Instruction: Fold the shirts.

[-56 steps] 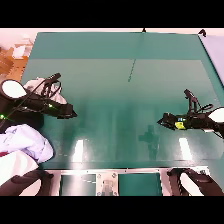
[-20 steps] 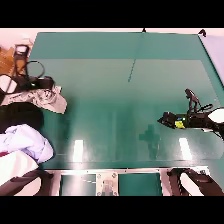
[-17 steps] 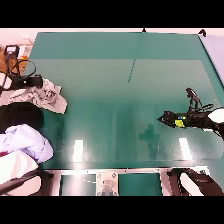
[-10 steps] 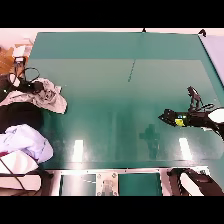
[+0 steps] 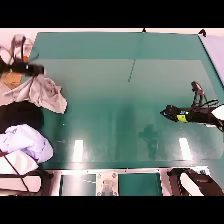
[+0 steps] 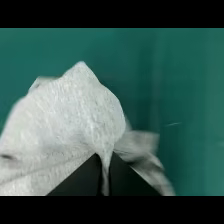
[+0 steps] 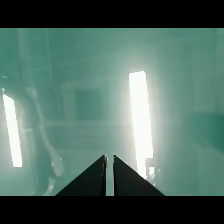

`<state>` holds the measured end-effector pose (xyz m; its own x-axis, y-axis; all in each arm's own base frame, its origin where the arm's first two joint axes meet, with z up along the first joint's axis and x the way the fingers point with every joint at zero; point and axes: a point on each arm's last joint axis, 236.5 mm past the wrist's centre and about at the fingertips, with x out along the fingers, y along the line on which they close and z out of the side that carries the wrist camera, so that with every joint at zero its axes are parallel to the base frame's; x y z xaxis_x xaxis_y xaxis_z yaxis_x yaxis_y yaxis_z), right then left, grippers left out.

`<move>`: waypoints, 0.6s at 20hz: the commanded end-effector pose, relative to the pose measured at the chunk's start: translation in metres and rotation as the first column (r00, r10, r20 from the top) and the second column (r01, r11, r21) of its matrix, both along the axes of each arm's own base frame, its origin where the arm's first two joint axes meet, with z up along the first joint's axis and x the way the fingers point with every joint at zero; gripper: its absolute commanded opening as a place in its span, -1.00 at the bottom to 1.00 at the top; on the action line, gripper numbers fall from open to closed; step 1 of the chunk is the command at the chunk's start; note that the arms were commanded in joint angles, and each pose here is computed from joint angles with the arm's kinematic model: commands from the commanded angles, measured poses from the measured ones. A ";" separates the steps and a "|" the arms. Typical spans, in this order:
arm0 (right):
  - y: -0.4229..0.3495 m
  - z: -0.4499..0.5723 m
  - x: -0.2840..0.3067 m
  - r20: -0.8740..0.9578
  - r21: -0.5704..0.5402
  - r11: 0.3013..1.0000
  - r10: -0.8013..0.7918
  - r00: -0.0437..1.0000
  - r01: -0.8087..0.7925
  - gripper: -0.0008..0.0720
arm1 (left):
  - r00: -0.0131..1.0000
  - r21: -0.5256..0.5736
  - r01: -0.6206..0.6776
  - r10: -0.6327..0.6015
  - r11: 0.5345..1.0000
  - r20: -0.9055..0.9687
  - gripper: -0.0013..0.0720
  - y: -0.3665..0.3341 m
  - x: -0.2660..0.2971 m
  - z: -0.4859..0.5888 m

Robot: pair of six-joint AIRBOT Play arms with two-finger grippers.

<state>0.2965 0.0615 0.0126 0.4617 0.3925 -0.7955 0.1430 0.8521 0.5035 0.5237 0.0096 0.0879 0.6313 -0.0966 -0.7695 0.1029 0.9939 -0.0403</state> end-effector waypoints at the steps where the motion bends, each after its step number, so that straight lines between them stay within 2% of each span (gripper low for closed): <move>1: -0.002 0.030 0.015 0.067 -0.011 1.000 0.009 0.998 -0.009 -0.79 | 0.954 -0.174 0.288 -0.267 0.942 0.135 -0.91 -0.138 -0.032 0.105; 3: -0.001 0.045 0.019 0.090 -0.014 1.000 0.021 0.996 -0.019 -0.79 | 0.899 -0.273 0.437 -0.413 0.857 0.142 -0.91 -0.215 -0.071 0.123; 5: 0.001 0.053 0.019 0.095 -0.014 0.999 0.034 0.995 -0.032 -0.79 | 0.836 -0.318 0.539 -0.543 0.780 0.085 -0.91 -0.276 -0.110 0.109; 7: 0.001 0.054 0.018 0.093 -0.013 0.999 0.038 0.995 -0.037 -0.79 | 0.790 -0.346 0.580 -0.612 0.737 0.021 -0.91 -0.322 -0.136 0.077; 9: 0.004 0.052 0.012 0.070 -0.008 0.999 0.053 0.996 -0.053 -0.77 | 0.756 -0.369 0.590 -0.652 0.718 -0.060 -0.90 -0.354 -0.154 0.031; 10: 0.005 0.050 0.009 0.057 -0.005 0.998 0.062 0.996 -0.062 -0.67 | 0.749 -0.382 0.578 -0.655 0.721 -0.102 -0.44 -0.362 -0.159 0.010; 11: 0.006 0.049 0.006 0.046 -0.002 0.998 0.068 0.997 -0.068 -0.39 | 0.745 -0.393 0.562 -0.652 0.728 -0.143 0.68 -0.366 -0.162 -0.007; 12: 0.007 0.049 0.005 0.040 -0.001 0.997 0.073 0.997 -0.073 -0.21 | 0.761 -0.410 0.522 -0.626 0.748 -0.173 0.90 -0.364 -0.159 -0.014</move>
<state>0.3081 0.0654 0.0621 0.4919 0.4128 -0.7666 0.0650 0.8606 0.5051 0.3843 -0.3302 0.1079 0.2187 -0.6435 -0.7335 0.6185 0.6729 -0.4059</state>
